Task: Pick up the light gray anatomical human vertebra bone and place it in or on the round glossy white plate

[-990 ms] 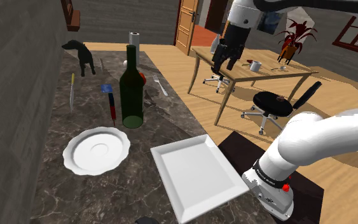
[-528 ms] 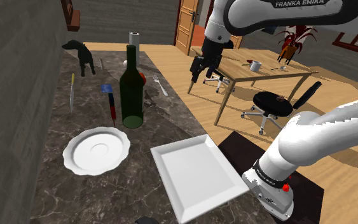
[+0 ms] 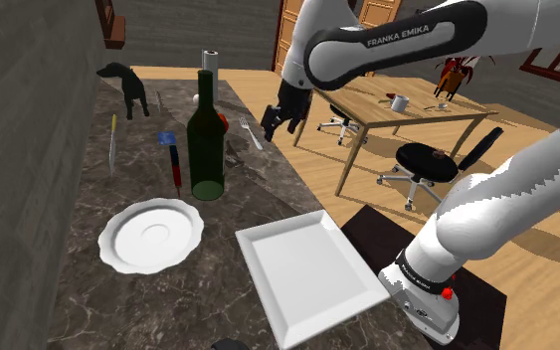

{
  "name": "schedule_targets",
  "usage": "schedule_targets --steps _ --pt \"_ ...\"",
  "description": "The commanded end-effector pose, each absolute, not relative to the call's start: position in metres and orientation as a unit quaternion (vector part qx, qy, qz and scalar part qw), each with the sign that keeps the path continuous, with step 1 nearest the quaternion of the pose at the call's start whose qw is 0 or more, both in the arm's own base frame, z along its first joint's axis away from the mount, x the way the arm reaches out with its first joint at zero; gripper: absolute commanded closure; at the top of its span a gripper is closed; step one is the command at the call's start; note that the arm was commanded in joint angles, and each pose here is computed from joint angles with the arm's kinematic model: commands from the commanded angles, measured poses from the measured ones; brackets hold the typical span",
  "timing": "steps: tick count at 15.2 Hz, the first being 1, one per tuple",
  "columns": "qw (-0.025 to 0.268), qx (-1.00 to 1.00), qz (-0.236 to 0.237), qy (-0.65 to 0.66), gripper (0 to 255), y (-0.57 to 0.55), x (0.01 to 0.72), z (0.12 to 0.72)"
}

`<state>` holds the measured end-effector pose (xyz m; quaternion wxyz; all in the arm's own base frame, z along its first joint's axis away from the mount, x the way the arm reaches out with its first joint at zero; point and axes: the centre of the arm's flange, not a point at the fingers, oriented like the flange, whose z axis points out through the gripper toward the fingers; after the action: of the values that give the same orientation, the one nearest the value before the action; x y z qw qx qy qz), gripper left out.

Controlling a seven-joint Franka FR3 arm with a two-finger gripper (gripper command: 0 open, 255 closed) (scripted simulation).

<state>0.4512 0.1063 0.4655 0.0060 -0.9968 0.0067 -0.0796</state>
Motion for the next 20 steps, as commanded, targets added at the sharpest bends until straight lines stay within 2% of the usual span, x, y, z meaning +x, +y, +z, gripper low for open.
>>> schedule_targets --steps 1,10,20 --pt "0.007 -0.996 -0.089 0.002 0 0.118 0.468 0.451" --pt "0.010 -0.992 -0.128 -0.018 0 0.171 0.544 0.389" --pt "0.010 -0.991 -0.129 -0.018 0 0.173 0.555 0.349"
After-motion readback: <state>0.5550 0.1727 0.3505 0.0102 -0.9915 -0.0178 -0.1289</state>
